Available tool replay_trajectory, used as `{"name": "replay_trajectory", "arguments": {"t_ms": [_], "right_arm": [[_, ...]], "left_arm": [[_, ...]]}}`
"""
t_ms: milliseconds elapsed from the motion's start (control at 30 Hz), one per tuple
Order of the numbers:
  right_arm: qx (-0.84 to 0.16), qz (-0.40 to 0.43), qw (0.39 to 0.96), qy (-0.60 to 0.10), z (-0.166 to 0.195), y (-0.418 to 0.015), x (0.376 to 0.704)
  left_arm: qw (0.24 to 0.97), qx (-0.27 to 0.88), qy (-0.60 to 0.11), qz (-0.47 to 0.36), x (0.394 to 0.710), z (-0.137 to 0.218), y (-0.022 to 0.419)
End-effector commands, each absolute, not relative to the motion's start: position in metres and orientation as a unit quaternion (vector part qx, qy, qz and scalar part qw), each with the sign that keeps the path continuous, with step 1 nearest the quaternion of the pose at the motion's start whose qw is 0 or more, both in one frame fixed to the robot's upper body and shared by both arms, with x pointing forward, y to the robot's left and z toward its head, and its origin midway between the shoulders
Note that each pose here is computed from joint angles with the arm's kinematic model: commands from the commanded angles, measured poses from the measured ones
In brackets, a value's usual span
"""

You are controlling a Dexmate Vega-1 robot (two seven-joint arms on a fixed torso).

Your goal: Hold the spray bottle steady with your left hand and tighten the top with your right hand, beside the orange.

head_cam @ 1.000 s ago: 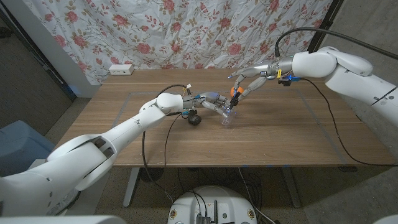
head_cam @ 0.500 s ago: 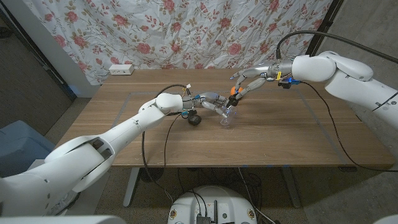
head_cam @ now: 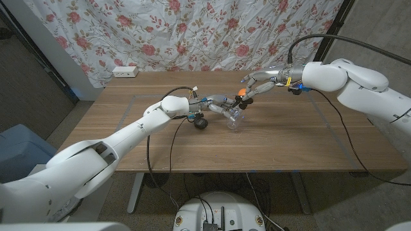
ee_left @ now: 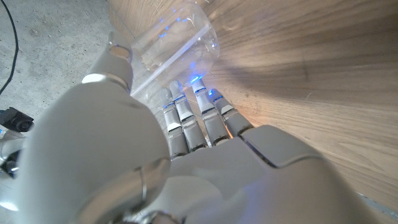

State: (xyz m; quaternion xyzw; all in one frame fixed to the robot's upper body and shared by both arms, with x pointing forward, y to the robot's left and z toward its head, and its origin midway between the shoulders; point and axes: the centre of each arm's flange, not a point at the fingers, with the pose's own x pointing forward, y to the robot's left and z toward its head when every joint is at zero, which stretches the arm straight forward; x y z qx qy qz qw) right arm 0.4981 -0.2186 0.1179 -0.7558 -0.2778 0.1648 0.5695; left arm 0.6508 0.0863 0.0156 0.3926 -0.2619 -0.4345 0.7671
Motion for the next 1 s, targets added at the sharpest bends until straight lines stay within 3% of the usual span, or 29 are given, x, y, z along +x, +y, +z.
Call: {"name": "replay_trajectory", "arguments": {"t_ms": [33,1000], "right_arm": [[-0.760,0.118,0.569,-0.291,0.110,-0.216,0.490],[-0.769,0.017,0.554,-0.319,0.090,-0.201,0.481]], "left_arm": [[0.766,0.395,-0.262,-0.435,0.651,0.017,0.084],[0.764,0.395,-0.258,-0.441,0.651,0.017,0.081]]}}
